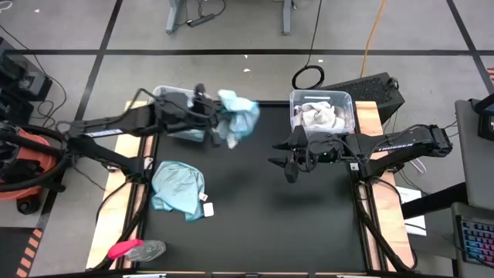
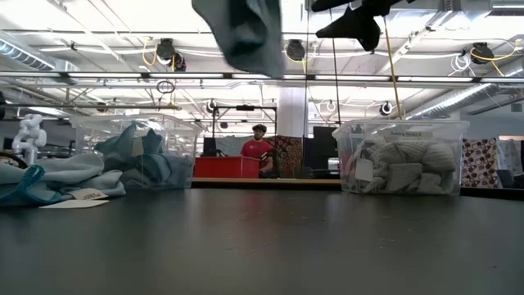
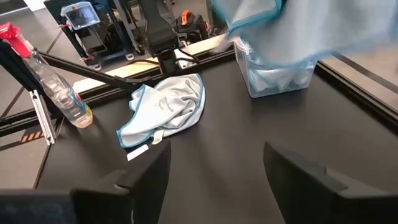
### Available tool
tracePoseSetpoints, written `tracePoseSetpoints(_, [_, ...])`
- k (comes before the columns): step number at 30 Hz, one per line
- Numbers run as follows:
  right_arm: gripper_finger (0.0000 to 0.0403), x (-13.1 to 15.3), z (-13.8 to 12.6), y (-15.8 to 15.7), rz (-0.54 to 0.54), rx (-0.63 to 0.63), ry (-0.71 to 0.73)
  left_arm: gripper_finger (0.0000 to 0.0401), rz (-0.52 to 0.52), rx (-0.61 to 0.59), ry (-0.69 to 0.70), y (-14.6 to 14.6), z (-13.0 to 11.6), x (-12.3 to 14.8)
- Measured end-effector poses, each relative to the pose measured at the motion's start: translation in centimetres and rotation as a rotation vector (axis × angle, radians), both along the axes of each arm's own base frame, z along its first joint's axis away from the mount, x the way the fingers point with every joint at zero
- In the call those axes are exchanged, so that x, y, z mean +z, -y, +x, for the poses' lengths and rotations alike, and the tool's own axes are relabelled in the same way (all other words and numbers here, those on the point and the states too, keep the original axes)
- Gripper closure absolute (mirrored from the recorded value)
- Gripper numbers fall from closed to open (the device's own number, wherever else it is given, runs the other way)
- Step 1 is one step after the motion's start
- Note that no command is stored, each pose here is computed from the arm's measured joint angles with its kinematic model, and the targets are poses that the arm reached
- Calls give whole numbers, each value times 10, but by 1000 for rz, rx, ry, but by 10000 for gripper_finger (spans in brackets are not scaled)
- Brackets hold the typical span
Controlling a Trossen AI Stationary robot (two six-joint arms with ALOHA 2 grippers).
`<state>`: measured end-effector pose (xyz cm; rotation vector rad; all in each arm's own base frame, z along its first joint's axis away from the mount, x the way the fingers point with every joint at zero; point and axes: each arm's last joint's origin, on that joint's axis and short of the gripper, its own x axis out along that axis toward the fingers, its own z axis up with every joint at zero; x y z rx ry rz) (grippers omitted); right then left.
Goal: Sort microfiber towel by color & place in baskets
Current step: Put the blue microfiber towel into the left transparent bin
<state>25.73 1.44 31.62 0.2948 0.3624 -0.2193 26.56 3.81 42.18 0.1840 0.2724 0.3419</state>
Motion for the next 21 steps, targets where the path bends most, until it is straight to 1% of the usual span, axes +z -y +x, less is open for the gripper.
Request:
tracePoseSetpoints(2, [156,-1,0,0,-1,0,-7,391,26,57,-27,-4,-15,7])
tracePoseSetpoints(5, [159,-2,-1,0,-6,2,-19,391,49,132,-18,-8,-37,20])
tracePoseSetpoints(9, [165,-2,-1,0,-7,2,-26,391,61,226,-44,-13,-63,26])
tracePoseSetpoints(13, [170,-3,-1,0,-9,3,-39,391,63,287,-70,-14,-87,29])
tracePoseSetpoints(21, [172,-7,-3,0,-14,4,-81,391,85,442,-158,-17,-117,27])
